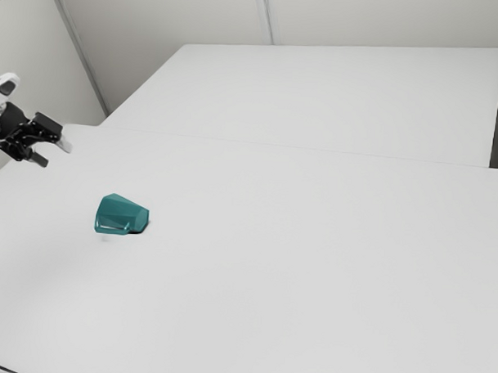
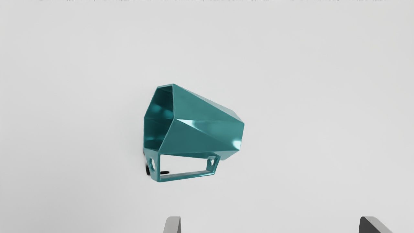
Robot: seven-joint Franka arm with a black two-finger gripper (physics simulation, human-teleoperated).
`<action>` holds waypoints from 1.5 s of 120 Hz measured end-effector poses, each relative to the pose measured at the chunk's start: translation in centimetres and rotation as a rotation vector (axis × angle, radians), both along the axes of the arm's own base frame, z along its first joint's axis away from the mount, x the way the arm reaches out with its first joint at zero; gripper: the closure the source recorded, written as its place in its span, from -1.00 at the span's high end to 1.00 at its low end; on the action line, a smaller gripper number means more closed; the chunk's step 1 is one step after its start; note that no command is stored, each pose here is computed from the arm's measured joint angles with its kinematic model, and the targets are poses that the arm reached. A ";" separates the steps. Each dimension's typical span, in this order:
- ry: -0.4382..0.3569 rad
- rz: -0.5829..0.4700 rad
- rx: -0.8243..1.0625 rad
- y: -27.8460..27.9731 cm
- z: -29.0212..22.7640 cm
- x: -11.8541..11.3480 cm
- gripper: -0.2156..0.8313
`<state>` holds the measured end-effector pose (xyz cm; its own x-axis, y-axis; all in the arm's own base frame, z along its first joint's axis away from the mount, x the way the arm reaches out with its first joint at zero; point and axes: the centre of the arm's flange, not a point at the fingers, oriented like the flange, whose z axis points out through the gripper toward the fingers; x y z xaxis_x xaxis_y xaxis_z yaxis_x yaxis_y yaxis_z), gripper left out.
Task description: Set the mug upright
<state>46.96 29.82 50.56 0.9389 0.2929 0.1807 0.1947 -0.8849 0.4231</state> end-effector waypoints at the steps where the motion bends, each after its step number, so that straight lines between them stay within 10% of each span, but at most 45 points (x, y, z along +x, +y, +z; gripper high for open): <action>1: -0.003 0.000 -0.003 0.2 -0.2 0.0 0.59; 92: -0.218 -0.149 -0.118 6.2 -13.3 3.7 0.59; 180: -0.119 -0.111 -0.288 4.5 -19.6 2.6 0.59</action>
<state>49.58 34.35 30.91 0.9454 0.2445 0.2154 0.0378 -0.7387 0.6729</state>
